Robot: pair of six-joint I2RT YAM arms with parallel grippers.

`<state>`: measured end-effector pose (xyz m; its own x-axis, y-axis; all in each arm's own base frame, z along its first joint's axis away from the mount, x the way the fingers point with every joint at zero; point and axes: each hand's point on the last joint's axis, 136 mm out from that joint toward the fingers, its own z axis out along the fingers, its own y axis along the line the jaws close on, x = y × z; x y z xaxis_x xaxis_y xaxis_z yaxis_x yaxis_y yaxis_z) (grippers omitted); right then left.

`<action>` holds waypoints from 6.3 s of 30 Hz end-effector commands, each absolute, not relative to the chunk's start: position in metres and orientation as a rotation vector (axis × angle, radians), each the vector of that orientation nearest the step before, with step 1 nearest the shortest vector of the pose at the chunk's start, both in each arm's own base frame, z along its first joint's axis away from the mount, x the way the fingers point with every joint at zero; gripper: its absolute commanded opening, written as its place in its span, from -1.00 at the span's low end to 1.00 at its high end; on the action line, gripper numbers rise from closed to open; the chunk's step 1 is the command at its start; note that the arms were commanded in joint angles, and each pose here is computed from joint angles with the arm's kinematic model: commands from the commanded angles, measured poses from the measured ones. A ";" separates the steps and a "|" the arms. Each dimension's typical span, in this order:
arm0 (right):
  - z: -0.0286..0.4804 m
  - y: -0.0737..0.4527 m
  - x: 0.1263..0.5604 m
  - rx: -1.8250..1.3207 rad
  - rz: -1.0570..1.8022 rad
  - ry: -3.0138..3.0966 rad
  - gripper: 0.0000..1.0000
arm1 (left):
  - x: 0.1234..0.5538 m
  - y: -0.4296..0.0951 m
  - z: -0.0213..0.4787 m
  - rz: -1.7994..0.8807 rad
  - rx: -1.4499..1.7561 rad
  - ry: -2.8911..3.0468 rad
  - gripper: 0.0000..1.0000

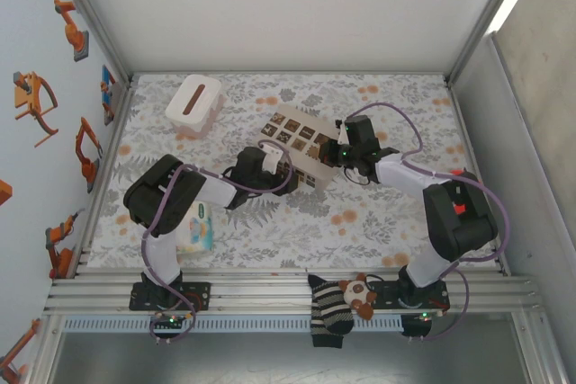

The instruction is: Unlock the padlock with the key

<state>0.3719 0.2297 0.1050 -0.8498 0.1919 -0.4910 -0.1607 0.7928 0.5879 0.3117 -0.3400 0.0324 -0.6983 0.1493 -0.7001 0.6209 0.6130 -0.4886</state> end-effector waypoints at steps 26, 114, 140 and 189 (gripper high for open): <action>0.091 0.230 0.359 0.015 0.853 2.502 -1.00 | 0.328 -0.332 0.038 -0.930 0.551 2.201 -0.18; 0.111 0.248 0.264 -0.669 0.583 2.082 -1.00 | 0.311 -0.363 0.144 -1.183 0.461 2.309 -0.56; 0.094 0.254 0.284 -0.667 0.518 2.030 -1.00 | 0.309 -0.372 0.163 -1.284 0.414 2.334 -0.57; 0.092 0.261 0.308 -0.567 0.506 1.986 -1.00 | 0.314 -0.374 0.160 -1.286 0.394 2.336 -0.58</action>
<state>0.2998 0.2593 0.0857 -0.4362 -0.2109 -0.8748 -0.6065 0.7870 0.1127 0.3056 -0.3589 0.1137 -0.9076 0.0578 -0.4158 0.3607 0.6141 -0.7020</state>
